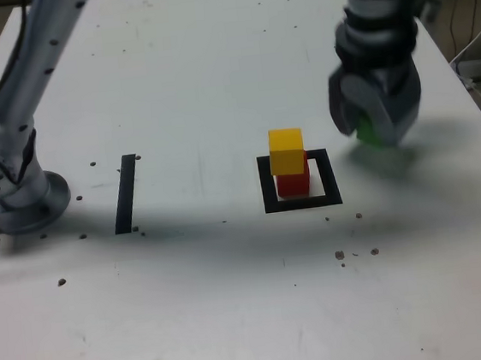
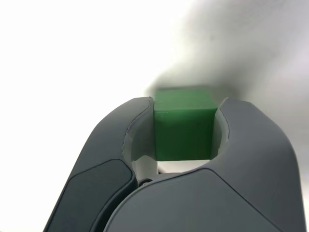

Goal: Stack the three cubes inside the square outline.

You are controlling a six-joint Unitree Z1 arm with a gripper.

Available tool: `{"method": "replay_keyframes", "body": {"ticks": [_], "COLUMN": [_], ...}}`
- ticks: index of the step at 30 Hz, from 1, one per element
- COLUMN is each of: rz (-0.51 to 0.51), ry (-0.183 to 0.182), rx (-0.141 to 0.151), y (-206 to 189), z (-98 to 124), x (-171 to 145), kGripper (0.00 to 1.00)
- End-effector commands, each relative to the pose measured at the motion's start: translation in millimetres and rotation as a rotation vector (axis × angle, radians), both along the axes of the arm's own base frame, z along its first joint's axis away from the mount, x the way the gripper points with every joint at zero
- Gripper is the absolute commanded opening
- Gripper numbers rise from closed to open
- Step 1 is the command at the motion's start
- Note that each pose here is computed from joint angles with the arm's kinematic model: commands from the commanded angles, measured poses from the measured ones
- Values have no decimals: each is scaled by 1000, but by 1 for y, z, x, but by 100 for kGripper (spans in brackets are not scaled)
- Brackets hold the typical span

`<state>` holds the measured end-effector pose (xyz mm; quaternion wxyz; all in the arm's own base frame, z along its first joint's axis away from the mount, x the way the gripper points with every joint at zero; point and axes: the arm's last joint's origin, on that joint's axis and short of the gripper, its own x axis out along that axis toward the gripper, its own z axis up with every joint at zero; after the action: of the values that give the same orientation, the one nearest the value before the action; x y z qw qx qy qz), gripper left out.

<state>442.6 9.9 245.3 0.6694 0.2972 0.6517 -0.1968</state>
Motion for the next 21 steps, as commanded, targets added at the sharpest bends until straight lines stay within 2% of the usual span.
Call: {"method": "replay_keyframes", "body": {"ticks": [1, 4, 8, 16, 21], "rz": [20, 63, 175, 416, 514], "ry": [-31, -45, -38, -8, -17], "rx": [-2, -10, -14, -19, -22], "y": [1, 0, -1, -9, -20], "z": [27, 60, 90, 97, 97], "x": [-12, -32, -66, -109, -121], "kGripper": [0, 0, 0, 0, 0]}}
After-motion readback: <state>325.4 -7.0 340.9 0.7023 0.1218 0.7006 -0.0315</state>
